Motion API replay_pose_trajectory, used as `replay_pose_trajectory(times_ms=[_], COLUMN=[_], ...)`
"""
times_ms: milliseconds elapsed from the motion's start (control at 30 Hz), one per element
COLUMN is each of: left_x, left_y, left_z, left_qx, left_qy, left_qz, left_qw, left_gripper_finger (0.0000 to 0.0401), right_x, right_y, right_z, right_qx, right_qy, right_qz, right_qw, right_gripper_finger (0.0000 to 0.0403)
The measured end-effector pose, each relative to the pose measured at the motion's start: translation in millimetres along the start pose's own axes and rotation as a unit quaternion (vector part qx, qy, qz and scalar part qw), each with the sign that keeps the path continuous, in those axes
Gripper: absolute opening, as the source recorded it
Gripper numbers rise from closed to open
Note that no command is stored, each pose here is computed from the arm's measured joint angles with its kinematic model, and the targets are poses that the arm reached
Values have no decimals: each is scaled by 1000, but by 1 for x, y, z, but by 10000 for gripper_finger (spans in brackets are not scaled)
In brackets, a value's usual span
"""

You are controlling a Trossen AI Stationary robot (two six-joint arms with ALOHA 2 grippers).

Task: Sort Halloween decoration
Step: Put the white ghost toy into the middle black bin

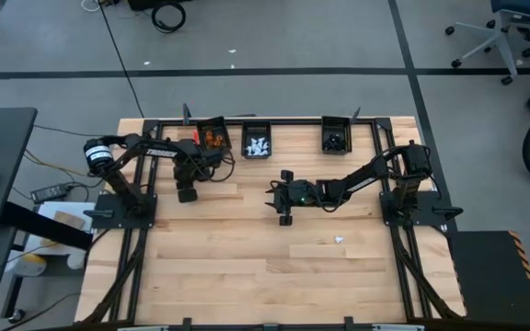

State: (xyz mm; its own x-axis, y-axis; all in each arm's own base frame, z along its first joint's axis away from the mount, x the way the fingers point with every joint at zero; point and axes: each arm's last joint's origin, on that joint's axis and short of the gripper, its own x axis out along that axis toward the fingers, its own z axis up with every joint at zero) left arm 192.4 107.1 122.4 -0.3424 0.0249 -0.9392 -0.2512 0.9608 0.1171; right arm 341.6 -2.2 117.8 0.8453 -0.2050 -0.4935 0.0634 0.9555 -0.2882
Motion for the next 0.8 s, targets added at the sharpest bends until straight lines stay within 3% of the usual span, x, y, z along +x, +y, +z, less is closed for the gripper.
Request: replay_pose_trajectory(times_ms=[267,800], left_x=[0,-10], left_y=[-1,-3], left_z=[1,6], left_qx=[16,46], left_qy=[0,-1], left_qz=[4,8], left_qw=[1000,999], left_gripper_finger=[22,13], right_x=[0,0], right_y=[0,0], right_z=[0,0], right_qx=[0,0], right_qy=[0,1], right_qz=[0,0], right_qw=[1000,1000], right_gripper_finger=[176,176])
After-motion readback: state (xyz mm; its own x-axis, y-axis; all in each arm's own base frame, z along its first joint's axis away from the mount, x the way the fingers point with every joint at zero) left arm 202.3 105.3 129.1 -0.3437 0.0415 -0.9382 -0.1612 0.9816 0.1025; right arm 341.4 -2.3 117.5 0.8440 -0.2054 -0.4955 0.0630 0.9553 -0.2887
